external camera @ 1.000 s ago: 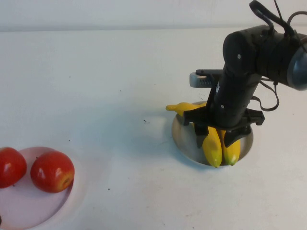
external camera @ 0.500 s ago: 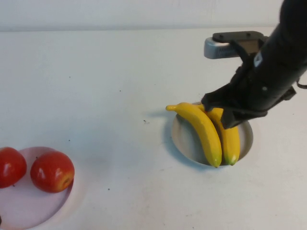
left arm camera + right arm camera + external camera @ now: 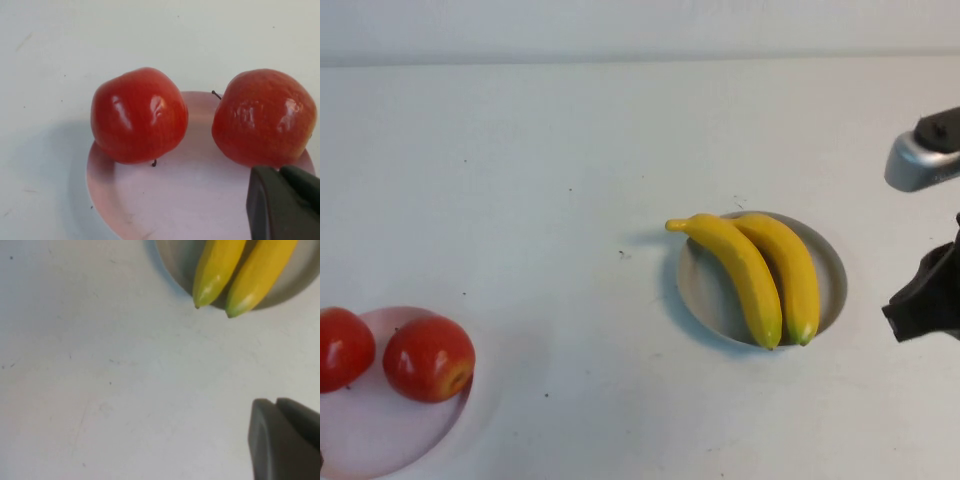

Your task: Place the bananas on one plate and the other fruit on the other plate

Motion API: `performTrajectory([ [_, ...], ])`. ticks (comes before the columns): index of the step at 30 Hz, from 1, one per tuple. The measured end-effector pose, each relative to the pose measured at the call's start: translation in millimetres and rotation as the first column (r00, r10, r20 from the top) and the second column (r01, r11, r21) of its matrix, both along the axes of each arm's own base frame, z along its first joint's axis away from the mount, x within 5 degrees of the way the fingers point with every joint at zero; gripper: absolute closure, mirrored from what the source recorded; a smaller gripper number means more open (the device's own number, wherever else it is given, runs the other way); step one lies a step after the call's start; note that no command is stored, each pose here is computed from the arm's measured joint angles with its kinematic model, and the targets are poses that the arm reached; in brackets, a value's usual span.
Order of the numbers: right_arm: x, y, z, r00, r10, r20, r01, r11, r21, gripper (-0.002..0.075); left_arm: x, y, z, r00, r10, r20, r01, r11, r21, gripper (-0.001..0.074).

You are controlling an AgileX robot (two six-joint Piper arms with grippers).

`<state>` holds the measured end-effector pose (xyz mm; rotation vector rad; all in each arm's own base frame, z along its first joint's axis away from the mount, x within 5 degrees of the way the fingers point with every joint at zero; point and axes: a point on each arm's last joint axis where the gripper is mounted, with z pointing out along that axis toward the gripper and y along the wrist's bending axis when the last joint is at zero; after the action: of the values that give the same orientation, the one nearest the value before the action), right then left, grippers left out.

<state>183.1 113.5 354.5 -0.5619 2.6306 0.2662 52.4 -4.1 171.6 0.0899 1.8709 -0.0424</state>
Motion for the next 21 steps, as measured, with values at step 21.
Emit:
performTrajectory([
  [21,-105.9,-106.8,-163.9,0.603,-0.512,0.613,0.319,0.858,0.403,0.0742,0.0,0.0,0.0,1.000,0.000,0.000,0.000,1.000,0.000,0.0733],
])
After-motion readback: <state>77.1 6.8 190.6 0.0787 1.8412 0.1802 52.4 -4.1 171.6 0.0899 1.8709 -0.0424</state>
